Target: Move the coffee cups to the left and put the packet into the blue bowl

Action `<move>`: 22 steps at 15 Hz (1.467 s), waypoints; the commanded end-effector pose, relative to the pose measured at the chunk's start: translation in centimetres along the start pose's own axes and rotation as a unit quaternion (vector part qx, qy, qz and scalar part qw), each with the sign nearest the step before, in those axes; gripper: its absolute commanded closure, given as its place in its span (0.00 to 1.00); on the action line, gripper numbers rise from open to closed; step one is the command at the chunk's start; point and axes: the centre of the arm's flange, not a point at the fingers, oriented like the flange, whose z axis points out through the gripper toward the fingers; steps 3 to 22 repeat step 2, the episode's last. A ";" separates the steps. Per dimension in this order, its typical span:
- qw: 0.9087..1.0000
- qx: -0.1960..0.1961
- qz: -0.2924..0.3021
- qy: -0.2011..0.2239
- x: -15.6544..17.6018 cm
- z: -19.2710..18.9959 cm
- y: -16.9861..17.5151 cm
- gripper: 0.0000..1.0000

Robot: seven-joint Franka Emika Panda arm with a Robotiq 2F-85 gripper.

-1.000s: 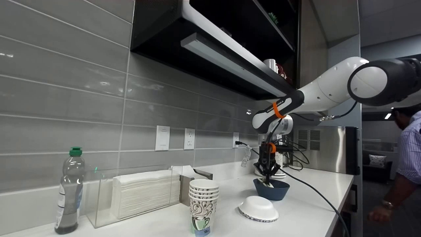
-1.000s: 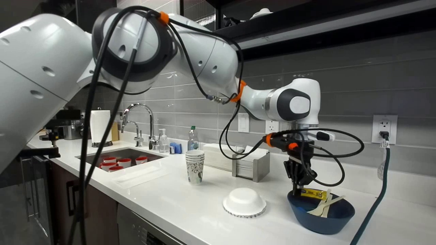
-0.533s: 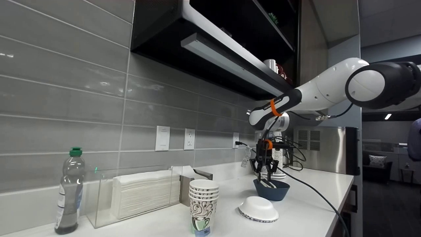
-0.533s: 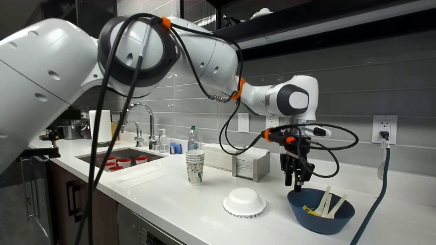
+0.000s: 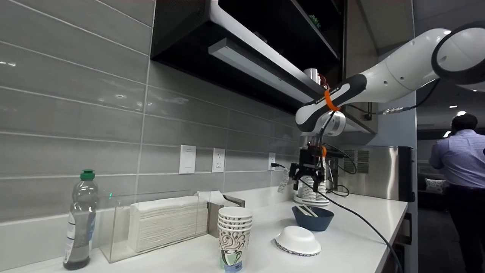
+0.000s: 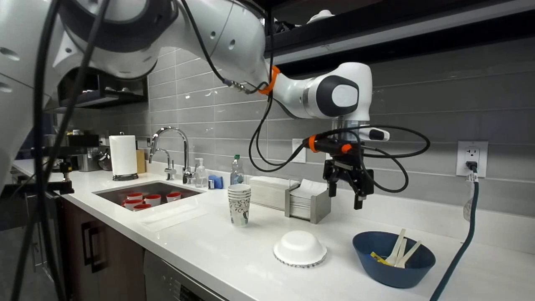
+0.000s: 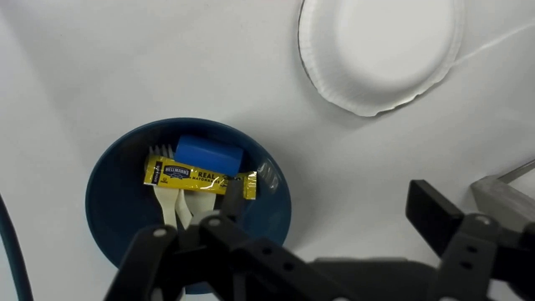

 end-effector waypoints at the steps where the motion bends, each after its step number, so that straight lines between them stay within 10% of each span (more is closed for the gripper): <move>1: 0.996 0.078 0.017 0.044 -8.0 -0.6 2.0 0.00; 2: 0.999 0.034 0.010 0.022 -1.4 -1.0 0.8 0.00; 22: 0.999 0.034 0.010 0.022 -1.4 -1.0 0.8 0.00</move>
